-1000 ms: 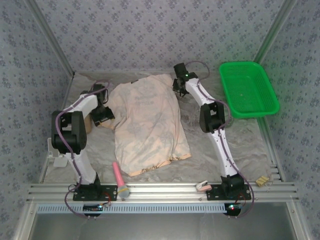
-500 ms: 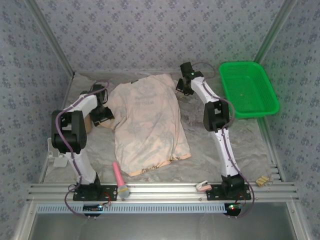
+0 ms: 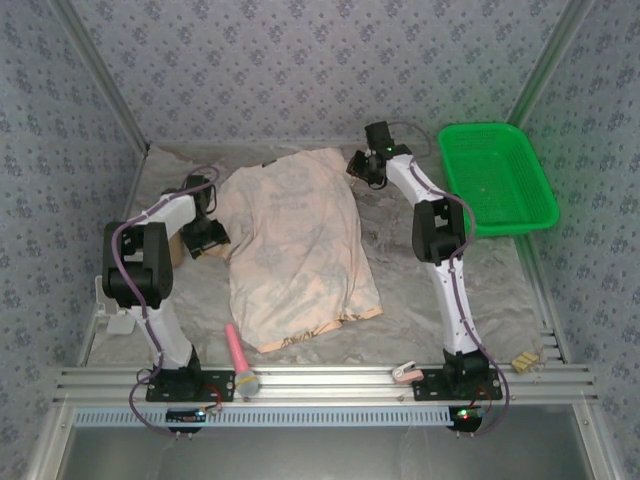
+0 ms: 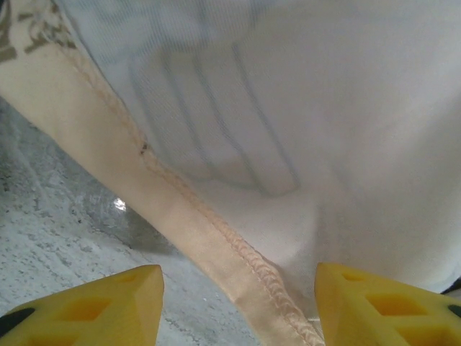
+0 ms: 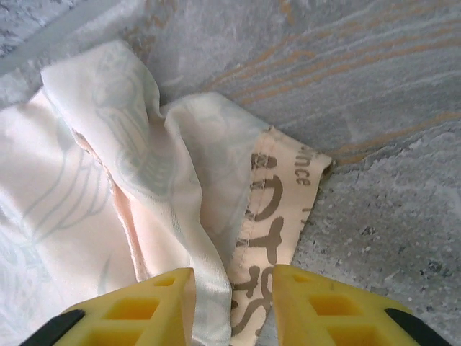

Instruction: Fold the inside-out t-shirt

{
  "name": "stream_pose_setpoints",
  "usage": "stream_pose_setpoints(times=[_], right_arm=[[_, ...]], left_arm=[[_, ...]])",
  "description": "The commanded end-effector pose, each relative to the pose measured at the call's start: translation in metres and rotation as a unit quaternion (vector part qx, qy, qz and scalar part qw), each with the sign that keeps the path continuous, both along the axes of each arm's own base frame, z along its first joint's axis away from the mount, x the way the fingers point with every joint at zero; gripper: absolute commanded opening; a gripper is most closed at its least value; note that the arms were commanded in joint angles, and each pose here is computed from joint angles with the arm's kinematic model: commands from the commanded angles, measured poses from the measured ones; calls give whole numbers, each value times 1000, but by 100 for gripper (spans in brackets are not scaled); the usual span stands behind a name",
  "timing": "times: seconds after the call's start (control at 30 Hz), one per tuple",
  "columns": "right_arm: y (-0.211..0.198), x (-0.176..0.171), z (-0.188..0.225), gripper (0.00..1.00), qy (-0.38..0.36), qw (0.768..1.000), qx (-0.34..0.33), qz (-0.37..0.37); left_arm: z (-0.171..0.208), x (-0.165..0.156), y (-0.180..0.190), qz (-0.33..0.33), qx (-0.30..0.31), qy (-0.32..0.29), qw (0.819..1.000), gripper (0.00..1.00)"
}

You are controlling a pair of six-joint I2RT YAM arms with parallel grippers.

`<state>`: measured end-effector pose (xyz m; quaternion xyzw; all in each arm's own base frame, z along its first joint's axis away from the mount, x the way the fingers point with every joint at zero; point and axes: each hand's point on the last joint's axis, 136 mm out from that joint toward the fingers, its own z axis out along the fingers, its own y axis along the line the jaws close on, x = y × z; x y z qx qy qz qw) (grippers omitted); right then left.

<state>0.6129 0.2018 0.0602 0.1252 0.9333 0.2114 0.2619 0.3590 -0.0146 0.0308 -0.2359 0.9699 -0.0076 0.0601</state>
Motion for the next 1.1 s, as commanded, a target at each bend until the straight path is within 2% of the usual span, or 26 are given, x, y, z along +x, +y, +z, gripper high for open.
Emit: stream_pose_setpoints(times=[0.0,0.03,0.07,0.27,0.4,0.47,0.53,0.6,0.73,0.87,1.07], right_arm=[[-5,14,6,52,-19,999,11,-25],[-3,15,0,60,-12,999,22,-31],[-3,15,-6,61,-3,999,30,-37],[-4,4,-41,56,60,993,35,-93],[-7,-10,-59,52,93,990,14,-109],[1,-11,-65,44,98,989,30,-107],[8,-10,-73,28,108,987,56,-105],[12,-3,-73,17,100,987,74,-104],[16,7,-61,1,76,989,85,-94],[9,14,-44,0,55,992,83,-80],[-28,19,-6,0,9,995,40,-96]], left_arm=[[10,2,-2,10,-15,-19,1000,57],[10,2,-2,9,-15,-19,1000,57],[9,2,-2,8,-15,-18,1000,57],[11,1,-2,4,-16,-18,1000,57],[12,2,-4,0,-18,-19,1000,57],[11,2,-4,-3,-20,-18,1000,57],[11,2,-4,-5,-20,-17,1000,57],[10,1,-5,-6,-21,-15,1000,57],[9,-1,-5,-7,-22,-13,1000,57],[10,-2,-5,-9,-21,-13,1000,57],[18,3,-5,-8,-21,-22,1000,57]])
